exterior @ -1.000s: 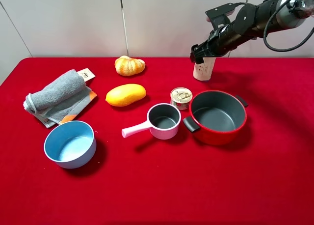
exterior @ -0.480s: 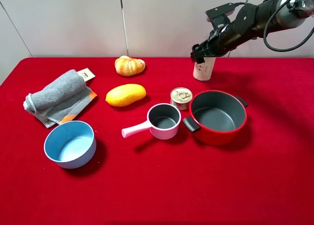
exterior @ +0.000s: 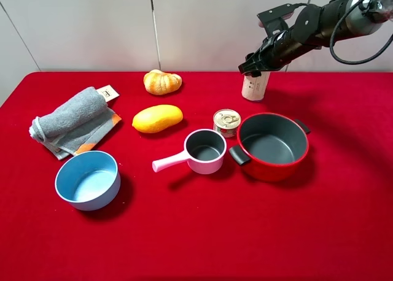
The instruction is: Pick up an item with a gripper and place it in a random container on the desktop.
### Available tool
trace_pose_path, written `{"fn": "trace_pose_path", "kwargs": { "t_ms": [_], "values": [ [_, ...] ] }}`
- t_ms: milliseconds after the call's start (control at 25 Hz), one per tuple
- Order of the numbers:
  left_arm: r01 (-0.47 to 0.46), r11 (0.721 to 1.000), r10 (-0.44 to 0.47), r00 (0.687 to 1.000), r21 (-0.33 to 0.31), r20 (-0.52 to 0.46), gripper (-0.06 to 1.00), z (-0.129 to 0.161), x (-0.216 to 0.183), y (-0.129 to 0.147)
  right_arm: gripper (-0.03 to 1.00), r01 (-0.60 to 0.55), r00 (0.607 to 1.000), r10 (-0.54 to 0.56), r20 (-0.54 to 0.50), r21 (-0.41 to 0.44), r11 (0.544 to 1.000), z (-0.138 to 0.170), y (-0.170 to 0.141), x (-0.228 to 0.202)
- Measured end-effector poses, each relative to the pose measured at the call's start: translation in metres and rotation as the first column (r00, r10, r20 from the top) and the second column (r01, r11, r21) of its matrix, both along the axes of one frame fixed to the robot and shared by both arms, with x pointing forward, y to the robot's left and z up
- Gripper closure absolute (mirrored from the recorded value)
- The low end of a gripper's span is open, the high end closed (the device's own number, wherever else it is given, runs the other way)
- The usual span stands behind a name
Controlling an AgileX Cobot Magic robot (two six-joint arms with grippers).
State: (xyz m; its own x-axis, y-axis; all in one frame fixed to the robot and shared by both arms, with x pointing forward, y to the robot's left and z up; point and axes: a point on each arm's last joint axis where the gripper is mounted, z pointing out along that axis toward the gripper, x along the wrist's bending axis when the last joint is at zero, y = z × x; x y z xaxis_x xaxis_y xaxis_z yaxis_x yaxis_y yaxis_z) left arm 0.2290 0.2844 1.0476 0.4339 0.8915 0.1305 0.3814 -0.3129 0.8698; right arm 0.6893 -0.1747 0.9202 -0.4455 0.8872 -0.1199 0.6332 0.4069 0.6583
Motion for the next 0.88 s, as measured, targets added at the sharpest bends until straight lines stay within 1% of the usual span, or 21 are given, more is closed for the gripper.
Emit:
{"fn": "trace_pose_path", "kwargs": {
  "t_ms": [560, 880],
  "values": [
    [0.000, 1.000, 0.000, 1.000, 0.000, 0.000, -0.05, 0.000, 0.000, 0.000, 0.51, -0.003, 1.000, 0.003, -0.004, 0.001, 1.000, 0.004, 0.000, -0.001],
    [0.000, 1.000, 0.000, 1.000, 0.000, 0.000, -0.05, 0.000, 0.000, 0.000, 0.51, -0.011, 1.000, 0.011, 0.020, 0.011, 1.000, 0.035, -0.001, -0.007]
  ]
}}
